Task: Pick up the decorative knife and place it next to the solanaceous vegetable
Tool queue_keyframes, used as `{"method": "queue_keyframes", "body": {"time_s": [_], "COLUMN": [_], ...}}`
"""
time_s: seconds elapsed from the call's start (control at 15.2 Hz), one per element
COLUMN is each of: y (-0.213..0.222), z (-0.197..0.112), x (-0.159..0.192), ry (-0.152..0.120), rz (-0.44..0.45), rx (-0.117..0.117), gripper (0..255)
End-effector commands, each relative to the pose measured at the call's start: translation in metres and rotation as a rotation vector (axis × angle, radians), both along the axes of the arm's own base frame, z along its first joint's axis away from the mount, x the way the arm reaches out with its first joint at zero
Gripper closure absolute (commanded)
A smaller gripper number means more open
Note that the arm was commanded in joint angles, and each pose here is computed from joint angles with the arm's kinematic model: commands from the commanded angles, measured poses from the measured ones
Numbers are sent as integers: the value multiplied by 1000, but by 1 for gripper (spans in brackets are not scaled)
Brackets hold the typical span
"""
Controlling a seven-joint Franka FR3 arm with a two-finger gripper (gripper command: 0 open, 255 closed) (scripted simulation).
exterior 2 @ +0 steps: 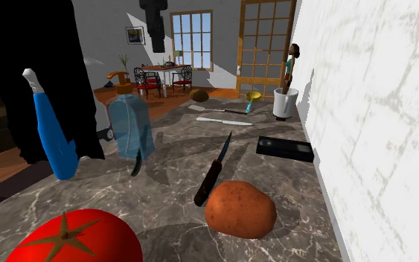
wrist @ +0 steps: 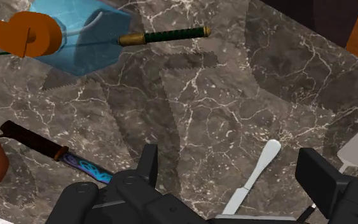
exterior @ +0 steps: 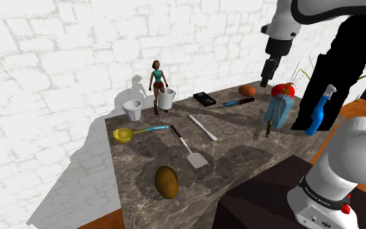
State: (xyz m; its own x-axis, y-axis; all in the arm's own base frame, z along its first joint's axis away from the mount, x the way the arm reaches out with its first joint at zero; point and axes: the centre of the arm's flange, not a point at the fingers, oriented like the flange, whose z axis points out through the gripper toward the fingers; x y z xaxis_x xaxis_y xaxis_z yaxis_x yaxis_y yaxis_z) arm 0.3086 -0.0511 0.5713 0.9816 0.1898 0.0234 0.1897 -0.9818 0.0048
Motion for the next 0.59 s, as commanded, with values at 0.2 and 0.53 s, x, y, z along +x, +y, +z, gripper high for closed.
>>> {"method": "queue_keyframes", "body": {"time_s": [0.2,0.53], "y": [-52,-102], "z": [-37,-76], "x": [15,40], "ry": [-14,-27], "rz": [134,263], "rx": [13,26], "gripper": [0,0]}}
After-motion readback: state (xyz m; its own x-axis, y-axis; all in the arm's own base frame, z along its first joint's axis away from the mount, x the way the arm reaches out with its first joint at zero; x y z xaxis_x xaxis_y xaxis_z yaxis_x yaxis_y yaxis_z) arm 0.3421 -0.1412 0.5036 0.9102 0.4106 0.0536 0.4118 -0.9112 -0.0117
